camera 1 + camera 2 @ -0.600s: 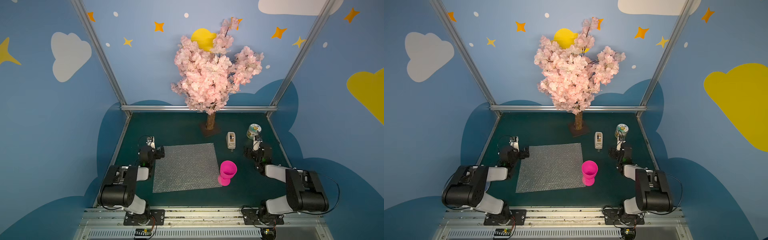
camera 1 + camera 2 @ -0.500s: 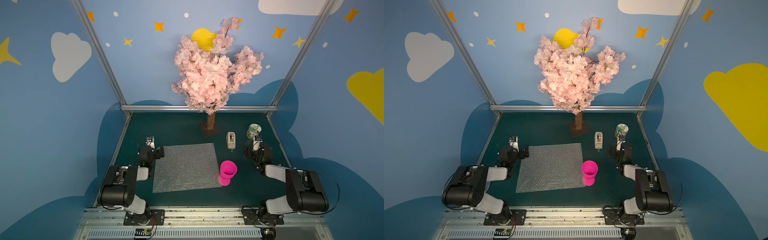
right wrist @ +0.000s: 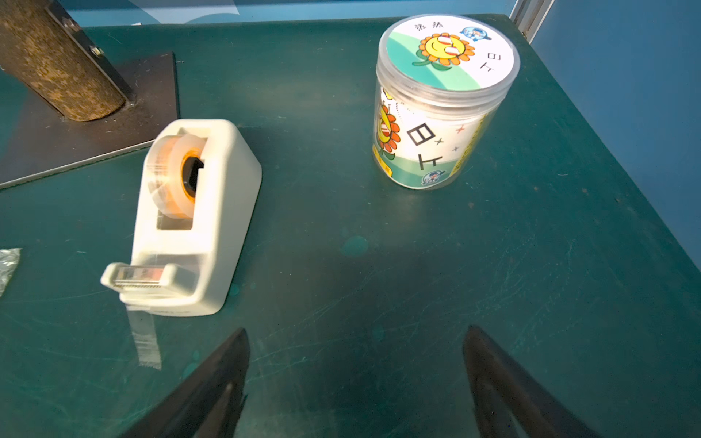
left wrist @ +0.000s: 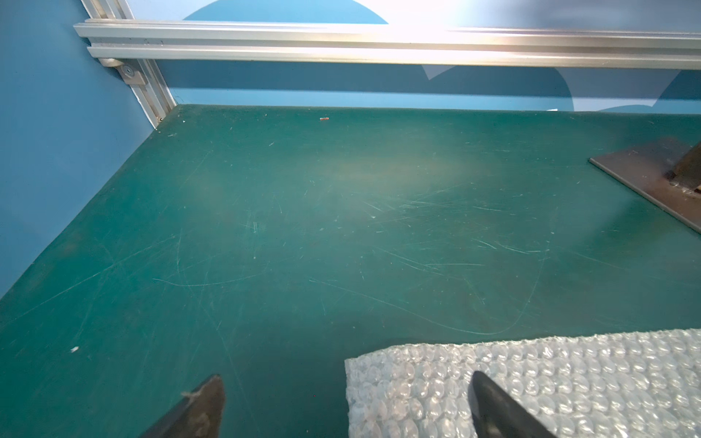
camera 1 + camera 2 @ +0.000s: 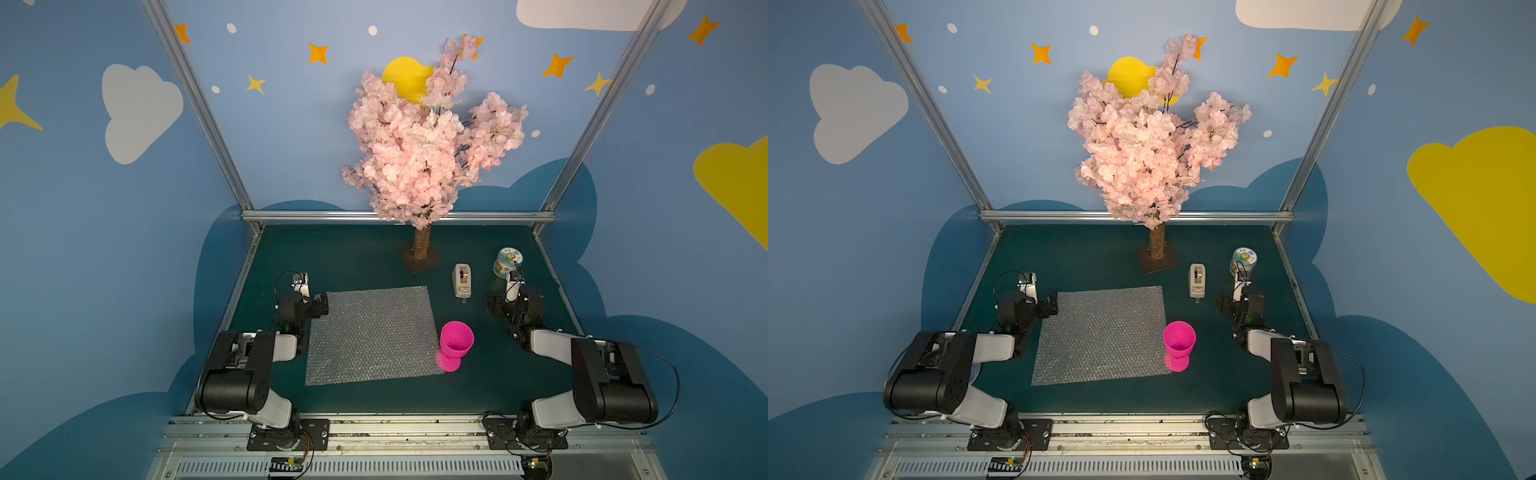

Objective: Wrap wine glasses in bubble wrap
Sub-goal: Pick up the wine glass at the center of the board.

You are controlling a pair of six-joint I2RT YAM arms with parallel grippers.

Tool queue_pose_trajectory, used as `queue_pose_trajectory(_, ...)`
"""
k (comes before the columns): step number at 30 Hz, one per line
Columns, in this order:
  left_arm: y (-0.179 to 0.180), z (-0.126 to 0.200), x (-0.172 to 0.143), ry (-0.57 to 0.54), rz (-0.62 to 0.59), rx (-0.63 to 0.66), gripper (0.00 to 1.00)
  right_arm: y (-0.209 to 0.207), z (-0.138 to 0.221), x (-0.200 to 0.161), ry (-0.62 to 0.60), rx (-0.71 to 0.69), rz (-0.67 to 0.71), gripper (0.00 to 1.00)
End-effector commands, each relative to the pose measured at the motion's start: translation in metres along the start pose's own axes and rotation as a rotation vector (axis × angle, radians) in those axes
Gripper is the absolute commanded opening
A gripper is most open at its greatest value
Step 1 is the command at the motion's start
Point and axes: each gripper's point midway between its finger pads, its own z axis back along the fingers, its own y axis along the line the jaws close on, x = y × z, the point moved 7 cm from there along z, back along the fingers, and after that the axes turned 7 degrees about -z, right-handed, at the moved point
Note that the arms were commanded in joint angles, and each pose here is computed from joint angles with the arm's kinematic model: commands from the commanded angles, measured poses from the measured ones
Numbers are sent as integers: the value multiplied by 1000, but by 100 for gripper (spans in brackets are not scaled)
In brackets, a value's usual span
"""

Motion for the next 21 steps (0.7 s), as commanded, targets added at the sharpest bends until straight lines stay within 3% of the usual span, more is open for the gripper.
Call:
queue_pose_trajectory(1, 1, -4, 6, -12, -2, -7, 100, 4, -2, 11, -36, 17, 10, 87)
queue_pose_trajectory(5, 5, -3, 8, -18, 23, -3, 100, 4, -1, 11, -42, 17, 13, 84)
queue_pose_trajectory(7, 15, -1, 18, -16, 58, 60, 100, -1, 4, 29, -109, -43, -41, 83)
queue_pose_trajectory(9, 27, 0, 37, 33, 91, 154, 100, -4, 15, 49, -81, -86, -67, 82)
queue_pose_trajectory(11, 38, 4, 52, 116, 148, 240, 100, 7, 30, 73, 41, -28, -97, 78)
queue_pose_trajectory(13, 43, 4, 64, 201, 244, 285, 100, 24, 48, 94, 172, 66, -170, 66)
queue_pose_trajectory(17, 27, 3, 78, 415, 376, 158, 100, 56, 79, 96, 402, 165, -316, 49)
queue_pose_trajectory(19, 15, 12, 78, 517, 425, 162, 99, 77, 94, 88, 474, 195, -286, 47)
queue_pose_trajectory(21, -3, 28, 78, 595, 387, 164, 99, 96, 114, 79, 563, 242, -269, 47)
